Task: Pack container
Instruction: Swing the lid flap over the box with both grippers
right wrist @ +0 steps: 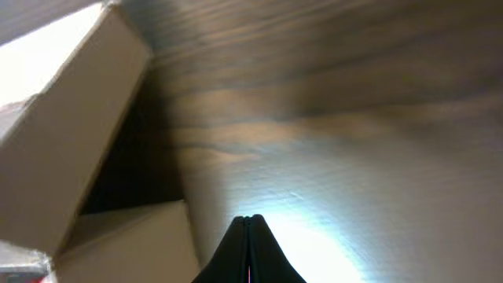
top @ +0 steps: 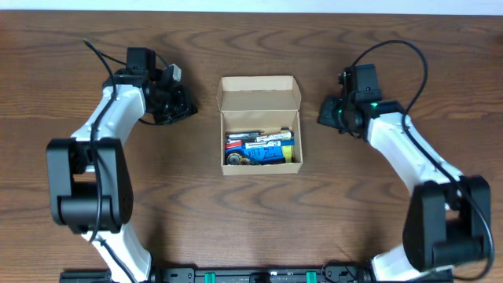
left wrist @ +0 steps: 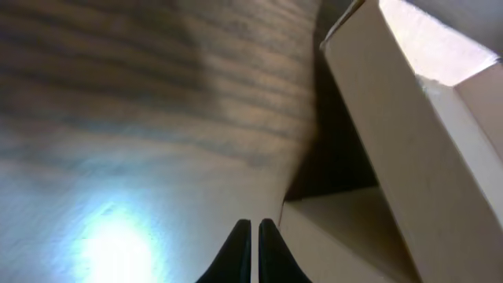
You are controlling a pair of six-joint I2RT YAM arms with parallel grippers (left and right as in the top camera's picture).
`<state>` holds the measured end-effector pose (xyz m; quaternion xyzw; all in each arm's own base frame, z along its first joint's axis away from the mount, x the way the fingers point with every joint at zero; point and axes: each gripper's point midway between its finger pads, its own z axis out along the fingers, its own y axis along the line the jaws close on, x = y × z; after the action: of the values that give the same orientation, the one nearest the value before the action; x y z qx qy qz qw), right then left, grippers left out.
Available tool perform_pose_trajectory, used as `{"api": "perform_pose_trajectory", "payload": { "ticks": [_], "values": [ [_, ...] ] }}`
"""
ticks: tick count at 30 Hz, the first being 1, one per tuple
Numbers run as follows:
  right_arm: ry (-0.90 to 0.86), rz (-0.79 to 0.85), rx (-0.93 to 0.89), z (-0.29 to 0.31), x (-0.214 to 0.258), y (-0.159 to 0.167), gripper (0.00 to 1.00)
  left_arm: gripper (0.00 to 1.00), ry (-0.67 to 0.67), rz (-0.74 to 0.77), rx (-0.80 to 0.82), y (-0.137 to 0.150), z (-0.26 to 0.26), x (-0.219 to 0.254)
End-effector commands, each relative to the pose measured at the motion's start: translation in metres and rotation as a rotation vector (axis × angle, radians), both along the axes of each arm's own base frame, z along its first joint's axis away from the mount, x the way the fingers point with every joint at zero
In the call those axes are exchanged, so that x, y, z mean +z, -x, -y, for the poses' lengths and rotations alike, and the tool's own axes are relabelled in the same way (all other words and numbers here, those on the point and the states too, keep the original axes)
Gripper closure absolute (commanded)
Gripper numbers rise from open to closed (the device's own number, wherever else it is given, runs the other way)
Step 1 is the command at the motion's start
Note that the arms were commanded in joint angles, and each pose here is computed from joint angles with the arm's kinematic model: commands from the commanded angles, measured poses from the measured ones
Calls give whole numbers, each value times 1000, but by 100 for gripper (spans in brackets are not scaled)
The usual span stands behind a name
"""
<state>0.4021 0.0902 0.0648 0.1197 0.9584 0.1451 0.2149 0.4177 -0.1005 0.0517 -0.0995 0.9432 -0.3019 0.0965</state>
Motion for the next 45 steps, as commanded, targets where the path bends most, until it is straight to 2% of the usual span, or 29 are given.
{"api": "perform_pose_trajectory", "payload": {
  "ticks": [1,8,14,20,29,33,39,45],
  "values": [
    [-176,-28,86,-34,-16,2,98,94,150,-41,-4,-1,20,-3],
    [-324,-12,94,-62,-37,-18,99,94,268,-19,-22,-13,38,-5],
    [-416,13,94,-77,-44,-31,99,94,285,-10,-25,-18,52,-6],
    [-475,74,131,-86,-29,-40,99,92,309,1,-46,-18,59,-2],
    [-545,112,195,-98,-14,-42,99,94,453,102,-117,-27,67,27],
    [-588,182,309,-108,1,-41,99,94,510,128,-140,-28,67,40],
    [-681,285,430,-115,31,-43,99,94,521,141,-146,-28,64,44],
    [-713,296,473,-116,38,-39,99,94,530,153,-154,-28,64,50]
  ]
}}
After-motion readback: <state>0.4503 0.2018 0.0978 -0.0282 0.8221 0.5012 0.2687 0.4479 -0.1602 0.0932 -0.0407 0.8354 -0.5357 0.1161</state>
